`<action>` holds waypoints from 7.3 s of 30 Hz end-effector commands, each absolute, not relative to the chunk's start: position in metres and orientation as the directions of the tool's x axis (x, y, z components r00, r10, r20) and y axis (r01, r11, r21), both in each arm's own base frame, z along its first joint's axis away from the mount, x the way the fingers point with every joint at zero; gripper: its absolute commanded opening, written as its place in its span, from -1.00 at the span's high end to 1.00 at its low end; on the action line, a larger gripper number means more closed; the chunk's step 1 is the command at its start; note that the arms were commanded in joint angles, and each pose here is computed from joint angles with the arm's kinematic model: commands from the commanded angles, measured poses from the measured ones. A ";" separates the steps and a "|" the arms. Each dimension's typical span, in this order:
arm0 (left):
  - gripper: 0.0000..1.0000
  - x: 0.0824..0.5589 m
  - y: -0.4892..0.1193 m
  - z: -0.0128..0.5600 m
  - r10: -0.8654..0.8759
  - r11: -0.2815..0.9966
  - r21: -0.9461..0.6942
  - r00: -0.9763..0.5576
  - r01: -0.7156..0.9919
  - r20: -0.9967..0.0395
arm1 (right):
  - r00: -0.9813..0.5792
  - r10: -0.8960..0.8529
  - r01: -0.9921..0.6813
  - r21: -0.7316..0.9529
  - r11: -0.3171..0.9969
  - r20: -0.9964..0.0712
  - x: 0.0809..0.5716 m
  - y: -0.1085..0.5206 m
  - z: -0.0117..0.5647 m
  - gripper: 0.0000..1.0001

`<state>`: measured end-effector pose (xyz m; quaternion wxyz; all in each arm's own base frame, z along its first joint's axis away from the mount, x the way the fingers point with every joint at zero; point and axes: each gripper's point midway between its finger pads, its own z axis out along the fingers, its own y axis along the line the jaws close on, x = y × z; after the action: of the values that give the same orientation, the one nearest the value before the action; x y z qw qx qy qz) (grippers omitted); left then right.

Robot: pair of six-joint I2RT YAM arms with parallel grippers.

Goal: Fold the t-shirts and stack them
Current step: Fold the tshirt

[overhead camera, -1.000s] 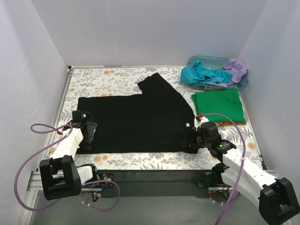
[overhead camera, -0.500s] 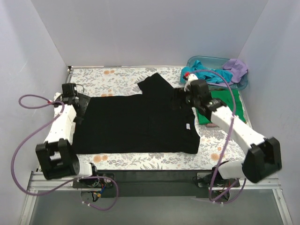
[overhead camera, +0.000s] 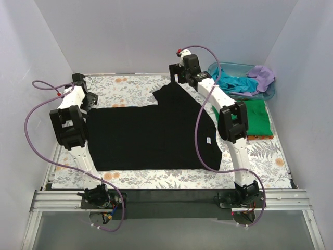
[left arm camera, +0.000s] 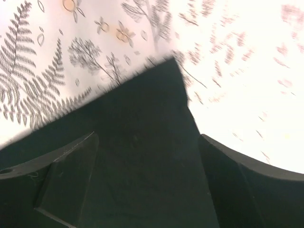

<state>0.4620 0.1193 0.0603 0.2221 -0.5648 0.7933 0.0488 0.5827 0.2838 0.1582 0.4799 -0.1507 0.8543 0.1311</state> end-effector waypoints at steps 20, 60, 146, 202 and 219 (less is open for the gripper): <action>-0.31 0.413 0.135 -0.035 -0.888 0.271 0.153 -0.308 -0.950 -0.341 | -0.318 -0.136 -0.402 0.003 0.916 -0.938 0.660 0.304 0.082 -0.63; 1.00 0.445 0.087 0.031 -0.840 0.522 -0.259 -0.438 -0.812 -0.319 | -0.433 -0.170 -0.531 0.098 0.842 -0.886 0.564 0.293 0.136 0.97; -0.79 0.237 0.124 0.076 -0.906 -0.001 -0.171 0.074 -0.985 -0.417 | -0.721 -0.155 -0.530 0.394 0.751 -0.675 0.172 0.179 0.056 -0.32; -0.96 0.120 -0.132 -0.012 -0.784 0.451 -0.449 -0.583 -0.771 0.213 | -0.776 -0.162 -0.548 0.525 0.651 -0.610 0.534 0.346 -0.002 -0.97; -0.97 0.103 -0.265 0.013 -0.513 0.754 -0.436 -0.855 -0.492 0.077 | -0.686 -0.017 -0.608 0.560 0.562 -0.727 0.562 0.379 0.046 -0.97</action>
<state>0.1253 -0.2703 0.0431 0.0544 -0.2014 0.9223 -0.3254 0.5783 0.3755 0.0557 0.3788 -0.1898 0.7990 0.4267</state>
